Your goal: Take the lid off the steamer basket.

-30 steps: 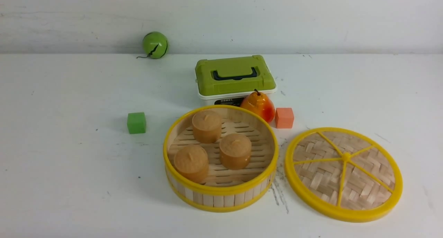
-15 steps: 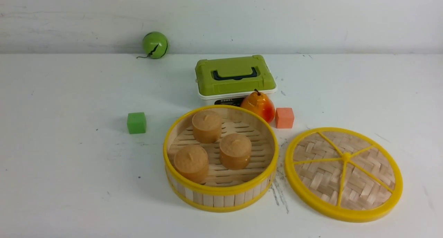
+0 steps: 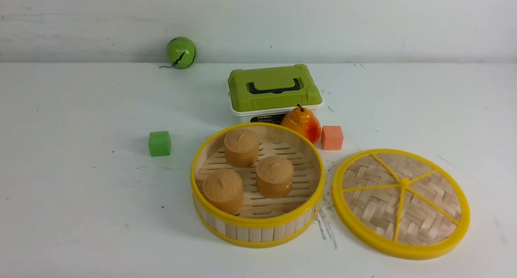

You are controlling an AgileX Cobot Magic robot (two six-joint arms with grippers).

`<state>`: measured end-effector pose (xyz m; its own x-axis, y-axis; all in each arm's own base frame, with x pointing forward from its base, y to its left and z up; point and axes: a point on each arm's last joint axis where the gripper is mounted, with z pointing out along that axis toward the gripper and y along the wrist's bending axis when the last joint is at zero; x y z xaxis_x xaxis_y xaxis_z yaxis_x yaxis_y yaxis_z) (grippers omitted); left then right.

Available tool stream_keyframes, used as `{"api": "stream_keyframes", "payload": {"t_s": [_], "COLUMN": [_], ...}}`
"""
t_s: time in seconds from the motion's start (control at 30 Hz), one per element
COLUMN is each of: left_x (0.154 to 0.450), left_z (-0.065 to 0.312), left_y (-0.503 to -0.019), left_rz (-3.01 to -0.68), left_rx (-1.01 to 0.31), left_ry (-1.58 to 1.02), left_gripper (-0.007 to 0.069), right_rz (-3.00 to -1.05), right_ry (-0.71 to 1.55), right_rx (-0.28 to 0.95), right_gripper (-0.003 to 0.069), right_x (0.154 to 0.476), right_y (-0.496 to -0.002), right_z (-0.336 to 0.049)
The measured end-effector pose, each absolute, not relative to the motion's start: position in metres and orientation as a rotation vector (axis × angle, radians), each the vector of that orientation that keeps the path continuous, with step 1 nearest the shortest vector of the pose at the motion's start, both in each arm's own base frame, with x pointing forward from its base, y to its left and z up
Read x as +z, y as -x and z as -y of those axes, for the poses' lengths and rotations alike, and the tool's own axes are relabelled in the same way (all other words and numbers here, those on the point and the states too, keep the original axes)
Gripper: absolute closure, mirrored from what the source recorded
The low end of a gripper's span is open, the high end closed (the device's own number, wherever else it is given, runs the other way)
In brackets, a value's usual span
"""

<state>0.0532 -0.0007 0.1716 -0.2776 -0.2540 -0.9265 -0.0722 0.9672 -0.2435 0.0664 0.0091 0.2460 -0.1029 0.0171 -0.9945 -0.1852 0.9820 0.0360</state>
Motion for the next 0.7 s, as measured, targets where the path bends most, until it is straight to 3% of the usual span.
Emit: {"api": "stream_keyframes", "payload": {"t_s": [0.03,0.27,0.7], "left_x": [0.172,0.172,0.172], "left_z": [0.001,0.001,0.001], "left_y": [-0.053,-0.053,-0.053], "left_rz": [-1.850,-1.850,-1.850], "left_rx": [-0.178,-0.178,-0.178], "left_ry": [0.238,0.238,0.238], "left_gripper": [0.0386,0.0386,0.0386], "right_rz": [-1.649,-1.657,-1.840], "right_ry": [0.052,-0.137,-0.182], "right_rx": [0.112,0.068,0.062], "right_gripper": [0.0680,0.0680,0.0680], "right_x": [0.236,0.192,0.174], "right_y": [-0.064,-0.057,-0.053], "right_z": [-0.007,0.002,0.003]}}
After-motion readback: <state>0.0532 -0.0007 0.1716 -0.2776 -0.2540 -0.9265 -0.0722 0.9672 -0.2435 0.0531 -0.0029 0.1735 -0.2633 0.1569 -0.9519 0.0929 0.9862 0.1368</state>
